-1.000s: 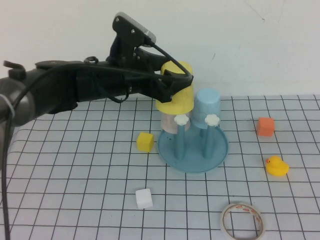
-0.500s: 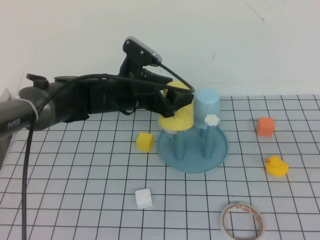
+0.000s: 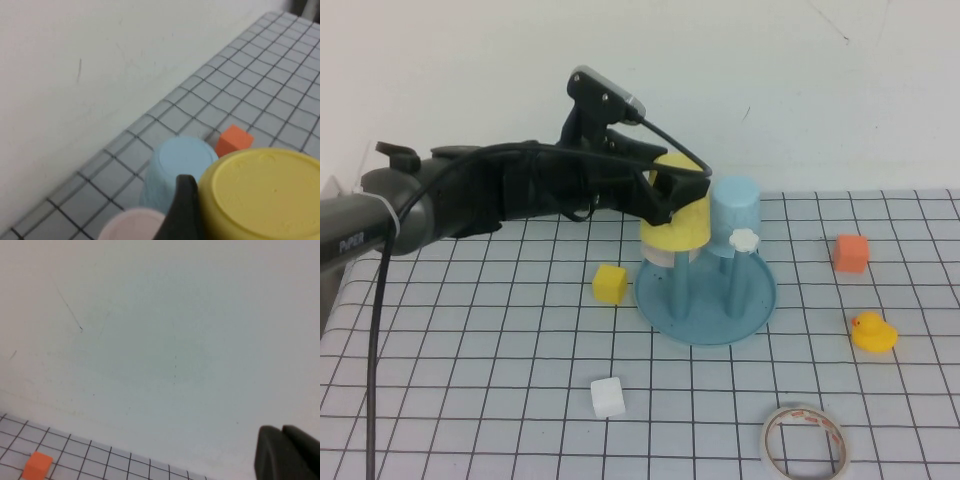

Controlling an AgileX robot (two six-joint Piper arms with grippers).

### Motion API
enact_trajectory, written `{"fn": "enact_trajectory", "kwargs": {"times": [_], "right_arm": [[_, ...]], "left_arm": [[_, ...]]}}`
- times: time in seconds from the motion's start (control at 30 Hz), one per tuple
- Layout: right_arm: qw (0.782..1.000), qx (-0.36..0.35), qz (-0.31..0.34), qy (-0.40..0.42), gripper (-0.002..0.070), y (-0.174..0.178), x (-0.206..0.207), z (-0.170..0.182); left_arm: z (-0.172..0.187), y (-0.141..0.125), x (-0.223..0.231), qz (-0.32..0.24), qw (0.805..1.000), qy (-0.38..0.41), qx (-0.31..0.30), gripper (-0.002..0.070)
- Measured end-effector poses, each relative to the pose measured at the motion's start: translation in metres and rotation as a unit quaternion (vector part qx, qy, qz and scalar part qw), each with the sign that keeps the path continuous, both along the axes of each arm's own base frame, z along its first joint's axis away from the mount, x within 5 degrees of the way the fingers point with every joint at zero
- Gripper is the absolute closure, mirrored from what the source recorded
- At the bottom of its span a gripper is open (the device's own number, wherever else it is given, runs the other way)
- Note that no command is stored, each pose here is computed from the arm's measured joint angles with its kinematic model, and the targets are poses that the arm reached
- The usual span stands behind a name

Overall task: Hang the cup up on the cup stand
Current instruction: Place the cup on the cup holder

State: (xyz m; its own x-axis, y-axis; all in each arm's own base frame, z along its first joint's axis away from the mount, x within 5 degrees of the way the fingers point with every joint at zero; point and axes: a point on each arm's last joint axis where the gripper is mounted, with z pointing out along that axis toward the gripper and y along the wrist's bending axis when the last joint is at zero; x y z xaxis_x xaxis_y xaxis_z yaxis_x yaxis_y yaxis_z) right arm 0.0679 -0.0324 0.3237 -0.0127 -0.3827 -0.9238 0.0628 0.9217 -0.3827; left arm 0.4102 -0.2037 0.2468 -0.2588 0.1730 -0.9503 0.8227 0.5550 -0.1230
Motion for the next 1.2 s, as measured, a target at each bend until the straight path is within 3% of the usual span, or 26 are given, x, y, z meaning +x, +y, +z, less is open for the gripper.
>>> {"fn": "enact_trajectory", "kwargs": {"times": [0.3,1.2], "right_arm": [[1.000,0.000,0.000,0.000,0.0678,0.000,0.000,0.000],[1.000,0.000,0.002,-0.001,0.0678,0.000,0.000,0.000]], "left_arm": [[0.011,-0.002,0.006,0.003,1.000,-0.011,-0.011,0.0122],[-0.080,-0.010,0.019,-0.010,0.995,0.100,0.000,0.0123]]}}
